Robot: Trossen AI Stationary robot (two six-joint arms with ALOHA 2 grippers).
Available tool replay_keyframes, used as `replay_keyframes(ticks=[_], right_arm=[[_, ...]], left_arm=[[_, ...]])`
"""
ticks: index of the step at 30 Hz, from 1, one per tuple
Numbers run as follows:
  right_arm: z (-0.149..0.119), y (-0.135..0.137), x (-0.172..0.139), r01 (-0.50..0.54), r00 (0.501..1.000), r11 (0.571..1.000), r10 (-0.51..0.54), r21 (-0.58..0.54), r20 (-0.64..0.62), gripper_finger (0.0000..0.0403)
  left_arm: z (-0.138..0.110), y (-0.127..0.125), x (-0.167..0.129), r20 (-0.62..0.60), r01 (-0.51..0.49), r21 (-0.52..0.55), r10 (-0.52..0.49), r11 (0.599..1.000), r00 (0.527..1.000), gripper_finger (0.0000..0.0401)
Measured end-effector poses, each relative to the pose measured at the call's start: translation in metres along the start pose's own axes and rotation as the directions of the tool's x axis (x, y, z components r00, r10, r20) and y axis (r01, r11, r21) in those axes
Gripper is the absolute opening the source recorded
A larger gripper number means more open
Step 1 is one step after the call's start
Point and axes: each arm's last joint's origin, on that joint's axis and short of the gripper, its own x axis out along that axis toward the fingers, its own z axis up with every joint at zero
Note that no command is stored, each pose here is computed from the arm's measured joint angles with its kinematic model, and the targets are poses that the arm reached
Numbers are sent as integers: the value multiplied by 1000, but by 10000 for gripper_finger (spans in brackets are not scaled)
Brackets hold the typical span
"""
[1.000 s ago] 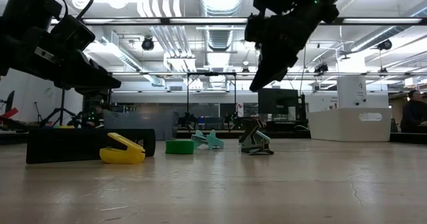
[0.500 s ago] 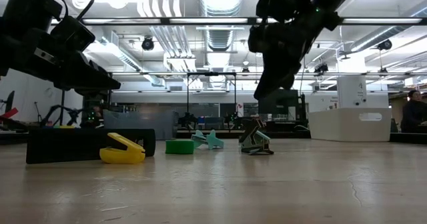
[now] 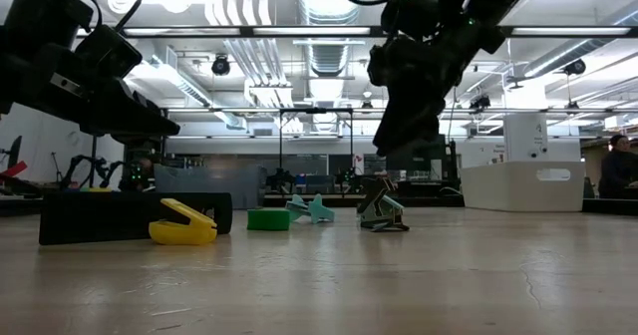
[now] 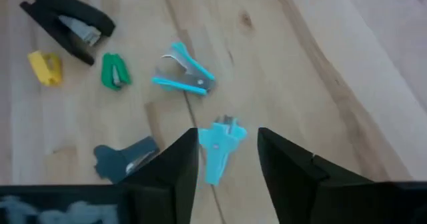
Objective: Pick and place Stapler, Stapler remover, tape
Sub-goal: Put the right light blue staple remover into the top white bin
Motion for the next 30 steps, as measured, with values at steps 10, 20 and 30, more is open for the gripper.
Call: replay_keyframes(ticks=[10, 20, 30], right_arm=[[-9, -5, 4, 67, 998, 992, -67, 107, -6, 162], [-29, -12, 15, 45, 998, 989, -50, 143, 30, 157], [-34, -16, 42, 28, 1000, 991, -28, 130, -7, 146]], left_arm=[[0, 0, 0, -1, 0, 0, 0, 1000, 1000, 21], [0, 0, 0, -1, 0, 0, 0, 1000, 1000, 21], [0, 0, 0, -4, -1, 0, 1, 1000, 1000, 20]])
